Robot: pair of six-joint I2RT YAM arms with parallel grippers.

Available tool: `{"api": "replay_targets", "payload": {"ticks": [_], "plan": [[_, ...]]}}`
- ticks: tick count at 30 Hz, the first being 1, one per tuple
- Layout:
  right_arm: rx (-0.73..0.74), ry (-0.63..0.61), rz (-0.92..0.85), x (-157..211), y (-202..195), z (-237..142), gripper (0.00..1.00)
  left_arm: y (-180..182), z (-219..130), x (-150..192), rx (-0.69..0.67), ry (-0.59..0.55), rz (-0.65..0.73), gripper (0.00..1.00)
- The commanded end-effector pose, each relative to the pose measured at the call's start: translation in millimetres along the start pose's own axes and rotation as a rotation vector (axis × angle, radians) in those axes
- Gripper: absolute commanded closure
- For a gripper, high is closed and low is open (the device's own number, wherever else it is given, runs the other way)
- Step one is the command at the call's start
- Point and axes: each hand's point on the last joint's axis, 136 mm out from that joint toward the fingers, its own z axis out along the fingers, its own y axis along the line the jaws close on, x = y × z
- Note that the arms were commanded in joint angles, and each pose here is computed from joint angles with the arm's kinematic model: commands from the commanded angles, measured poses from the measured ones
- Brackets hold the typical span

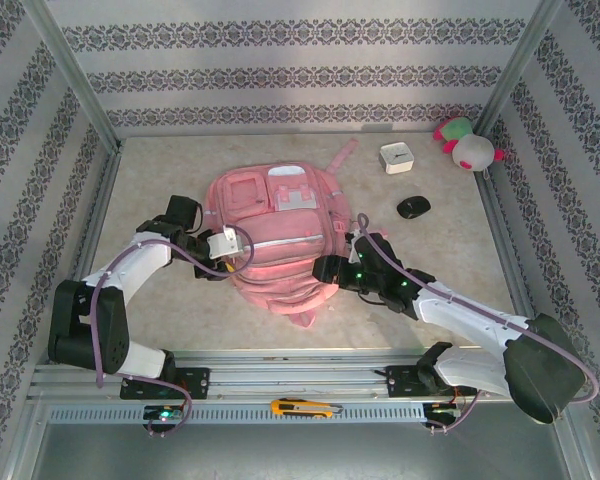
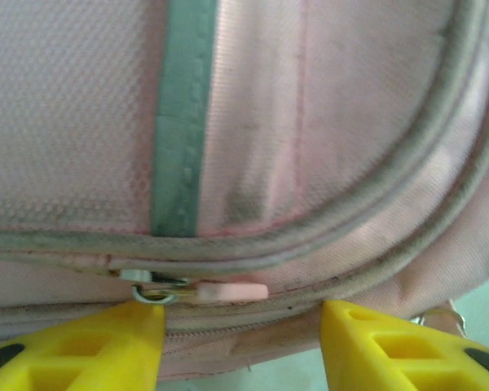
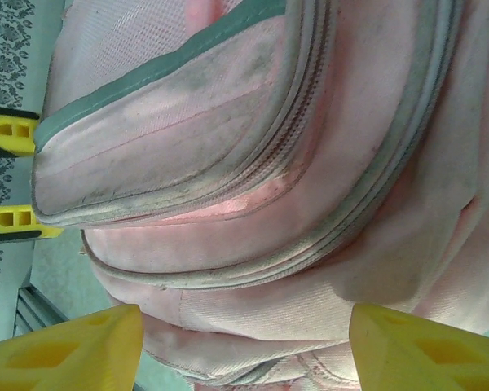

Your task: Pack books, pencil case, and school supplies into a backpack

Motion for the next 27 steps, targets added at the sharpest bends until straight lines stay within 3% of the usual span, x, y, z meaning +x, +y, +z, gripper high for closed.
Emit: {"api": "replay_targets", "payload": {"ticks": [1,5,11,20,27], "plan": [[0.002,-0.017,0.013,2,-2,4,0.33,12,3,-12,-0.043,-0.052,-0.041,0.44],[0.002,-0.008,0.013,7,-2,5,0.33,15,2,-18,-0.058,-0.094,-0.085,0.44],[0.006,-0.013,0.029,10,-7,5,0.33,14,-1,-27,-0.062,-0.149,-0.103,0.58],[0.020,-0.026,0.048,13,-13,3,0.33,14,-1,-25,-0.051,-0.125,-0.141,0.90],[0.013,-0.110,0.120,16,-16,15,0.39,-13,-4,-32,0.048,-0.147,-0.178,0.93]]}}
